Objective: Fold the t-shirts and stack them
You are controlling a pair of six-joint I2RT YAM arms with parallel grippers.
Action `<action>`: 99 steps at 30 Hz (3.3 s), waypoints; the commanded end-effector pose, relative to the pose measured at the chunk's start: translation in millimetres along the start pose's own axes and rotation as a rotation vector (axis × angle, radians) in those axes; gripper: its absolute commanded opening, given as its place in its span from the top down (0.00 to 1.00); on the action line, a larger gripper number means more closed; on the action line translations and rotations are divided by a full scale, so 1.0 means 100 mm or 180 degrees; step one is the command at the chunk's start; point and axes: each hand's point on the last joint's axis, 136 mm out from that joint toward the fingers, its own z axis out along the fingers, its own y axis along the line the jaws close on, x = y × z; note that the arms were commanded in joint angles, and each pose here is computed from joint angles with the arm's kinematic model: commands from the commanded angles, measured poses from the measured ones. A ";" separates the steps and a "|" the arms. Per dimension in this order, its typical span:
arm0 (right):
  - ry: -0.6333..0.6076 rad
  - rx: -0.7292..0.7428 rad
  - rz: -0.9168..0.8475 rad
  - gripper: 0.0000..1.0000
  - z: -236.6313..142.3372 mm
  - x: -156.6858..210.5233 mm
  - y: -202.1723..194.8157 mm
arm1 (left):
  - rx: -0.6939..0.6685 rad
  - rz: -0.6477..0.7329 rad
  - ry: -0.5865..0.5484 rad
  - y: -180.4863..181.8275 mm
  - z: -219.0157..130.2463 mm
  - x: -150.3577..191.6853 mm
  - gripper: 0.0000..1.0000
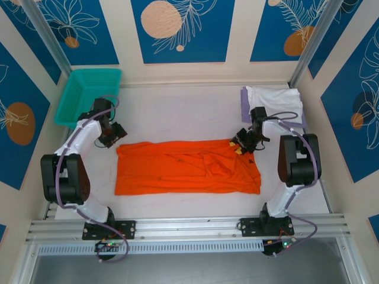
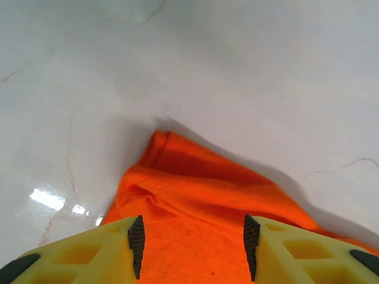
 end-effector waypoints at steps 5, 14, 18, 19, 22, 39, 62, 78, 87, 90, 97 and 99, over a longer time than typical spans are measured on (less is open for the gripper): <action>0.0189 0.0661 0.0082 0.65 0.44 0.02 0.12 | -0.0217 0.0817 0.0231 -0.22 -0.07 0.44 0.36; -0.0073 0.0468 -0.0522 0.64 0.87 -0.36 1.09 | -0.0347 0.1628 0.0841 -0.09 0.04 1.34 0.35; -0.0180 0.0137 -0.0799 0.61 1.02 -0.64 1.70 | -0.0258 0.1567 0.0906 0.03 -0.07 1.50 0.35; -0.0192 -0.0017 -0.0885 0.60 1.08 -0.71 1.88 | -0.0202 0.1572 0.0943 0.03 -0.09 1.54 0.34; -0.0211 -0.0521 -0.1002 0.55 1.22 -0.87 2.38 | -0.0059 0.1615 0.1087 0.05 -0.11 1.70 0.35; -0.0746 -0.1068 -0.1307 0.37 -0.53 -0.48 2.88 | -0.0094 0.2164 0.1944 -0.05 0.45 2.42 0.34; -0.0832 -0.0047 -0.0256 0.35 -0.66 0.65 -0.64 | 0.0018 0.2444 0.1881 -1.83 -0.03 4.26 0.24; -0.0379 -0.0199 -0.0334 0.37 -0.45 0.91 -0.60 | 0.0180 0.1801 0.0765 -2.13 -0.40 2.13 0.12; -0.0646 0.0352 -0.0375 0.49 -0.24 0.26 -0.06 | 0.0033 0.2012 0.0286 -2.19 0.16 1.20 0.28; -0.0726 0.0381 -0.0388 0.51 -0.23 -0.03 0.28 | 0.0101 0.2232 0.0149 -2.40 0.33 1.01 0.29; -0.0873 0.0294 -0.0542 0.55 -0.02 -0.64 0.98 | 0.0551 0.2162 0.0116 -3.02 0.75 0.81 0.31; -0.0782 0.0337 -0.0585 0.56 0.10 -0.72 1.07 | 0.0535 0.2088 0.0073 -3.11 0.87 0.75 0.31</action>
